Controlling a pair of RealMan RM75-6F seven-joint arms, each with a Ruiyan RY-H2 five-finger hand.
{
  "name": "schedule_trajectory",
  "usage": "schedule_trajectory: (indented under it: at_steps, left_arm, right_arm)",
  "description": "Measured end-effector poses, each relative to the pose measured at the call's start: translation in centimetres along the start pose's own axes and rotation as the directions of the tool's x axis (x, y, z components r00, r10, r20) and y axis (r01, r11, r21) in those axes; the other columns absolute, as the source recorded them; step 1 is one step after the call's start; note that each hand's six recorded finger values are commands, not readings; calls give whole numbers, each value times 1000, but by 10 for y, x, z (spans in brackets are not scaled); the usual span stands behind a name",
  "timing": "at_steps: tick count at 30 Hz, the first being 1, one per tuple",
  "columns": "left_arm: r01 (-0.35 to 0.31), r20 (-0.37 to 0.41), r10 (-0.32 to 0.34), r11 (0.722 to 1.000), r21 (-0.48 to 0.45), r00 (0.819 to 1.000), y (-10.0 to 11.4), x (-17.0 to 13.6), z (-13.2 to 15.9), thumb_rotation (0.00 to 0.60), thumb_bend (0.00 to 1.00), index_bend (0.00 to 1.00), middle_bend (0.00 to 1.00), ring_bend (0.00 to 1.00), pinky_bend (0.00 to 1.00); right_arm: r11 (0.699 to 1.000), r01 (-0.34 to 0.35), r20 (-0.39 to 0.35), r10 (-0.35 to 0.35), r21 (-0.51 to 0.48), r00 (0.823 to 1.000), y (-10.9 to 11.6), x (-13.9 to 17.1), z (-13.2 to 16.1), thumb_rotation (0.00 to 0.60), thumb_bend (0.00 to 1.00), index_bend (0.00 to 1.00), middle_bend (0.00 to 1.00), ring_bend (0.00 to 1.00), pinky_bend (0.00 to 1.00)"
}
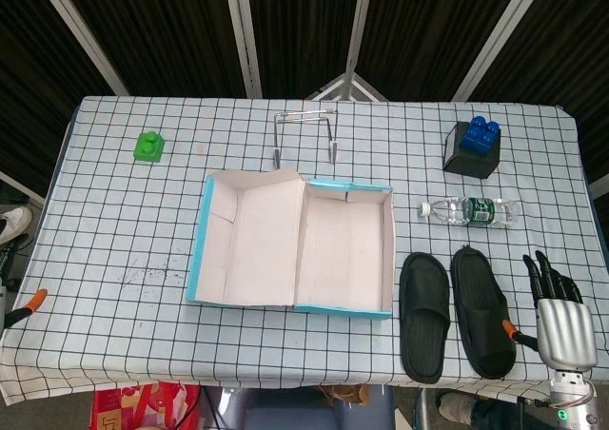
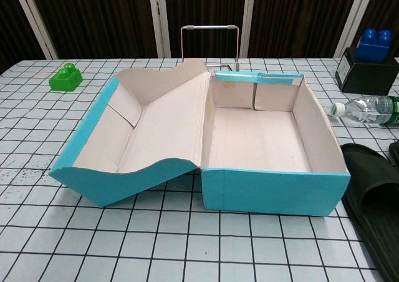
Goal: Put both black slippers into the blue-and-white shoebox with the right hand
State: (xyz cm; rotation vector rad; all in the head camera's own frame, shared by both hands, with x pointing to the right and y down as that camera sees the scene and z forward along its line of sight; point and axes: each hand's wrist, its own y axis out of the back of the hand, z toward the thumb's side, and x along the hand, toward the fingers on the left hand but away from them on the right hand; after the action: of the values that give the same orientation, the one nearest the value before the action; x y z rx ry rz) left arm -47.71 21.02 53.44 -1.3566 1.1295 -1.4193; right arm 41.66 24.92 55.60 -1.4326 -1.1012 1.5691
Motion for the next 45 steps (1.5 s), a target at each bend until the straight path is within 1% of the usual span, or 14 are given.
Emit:
schedule_trajectory:
  at_steps: [7,14,17,19,20,22,24,25,28,30,33,39,42,45]
  left_arm:
    - [22,4,-22,1000,9,1000,-2,-3,2,600,253,180,0,0,116]
    - [-14,-17,14,1000,-2,1000,8,-4,-3,600,253,179,0,0,116]
    - [3,-32,-3,1000,-2,999,5,-4,-6,600,253,178,0,0,116]
    - [7,-34,-7,1000,-7,999,6,-4,-5,600,253,178,0,0,117]
    - [5,-30,-5,1000,-10,1000,6,-4,-4,600,253,178,0,0,117]
    - [5,-24,-5,1000,-12,1000,7,-5,-3,600,253,178,0,0,117]
    - [11,-24,-12,1000,-9,1000,6,-5,-4,600,253,178,0,0,117]
    - [16,-27,-16,1000,-7,1000,6,-5,-4,600,253,178,0,0,117]
    - [28,-37,-28,1000,-10,999,3,-4,-6,600,253,178,0,0,117]
    - [29,-36,-29,999,-15,999,3,-3,-6,600,253,179,0,0,117]
    - [24,-33,-25,1000,-18,999,4,-3,-5,600,253,182,0,0,117]
    - [17,-41,-18,1000,-17,999,5,-3,-6,600,253,186,0,0,117]
    - [22,-41,-23,1000,-14,999,3,-2,-6,600,253,186,0,0,117]
    - [28,-42,-28,1000,-13,999,1,-1,-7,600,253,186,0,0,117]
  right_arm:
    - [1000,-14,2,14,14,1000,-1,3,-1,600,70,37,36,159,188]
    - [999,-32,-18,32,2,999,3,-1,6,600,70,37,32,156,188]
    - [998,-68,-21,68,-17,997,5,-9,12,600,70,37,31,156,191]
    - [994,-109,-32,108,-28,994,8,-15,18,600,70,37,31,176,218]
    - [991,-129,-39,128,-29,991,9,-18,21,600,70,37,32,194,241]
    - [984,-178,-61,176,-24,983,11,-26,31,600,70,37,32,291,349]
    - [976,-219,-83,218,-5,972,16,-36,42,600,70,39,63,492,536]
    - [973,-231,-91,231,8,969,18,-41,47,600,70,47,106,601,631]
    - [963,-263,-128,268,58,955,26,-60,68,600,70,76,249,836,842]
    - [957,-281,-145,289,70,946,29,-70,79,600,70,79,291,929,931]
    - [944,-312,-162,326,106,931,30,-84,95,600,70,88,330,980,994]
    - [918,-358,-175,386,170,906,19,-102,124,600,70,128,363,995,1000]
    - [912,-376,-182,402,161,897,9,-103,137,600,70,132,374,998,1000]
    - [906,-391,-169,416,164,893,-1,-103,139,600,70,132,418,1000,1000]
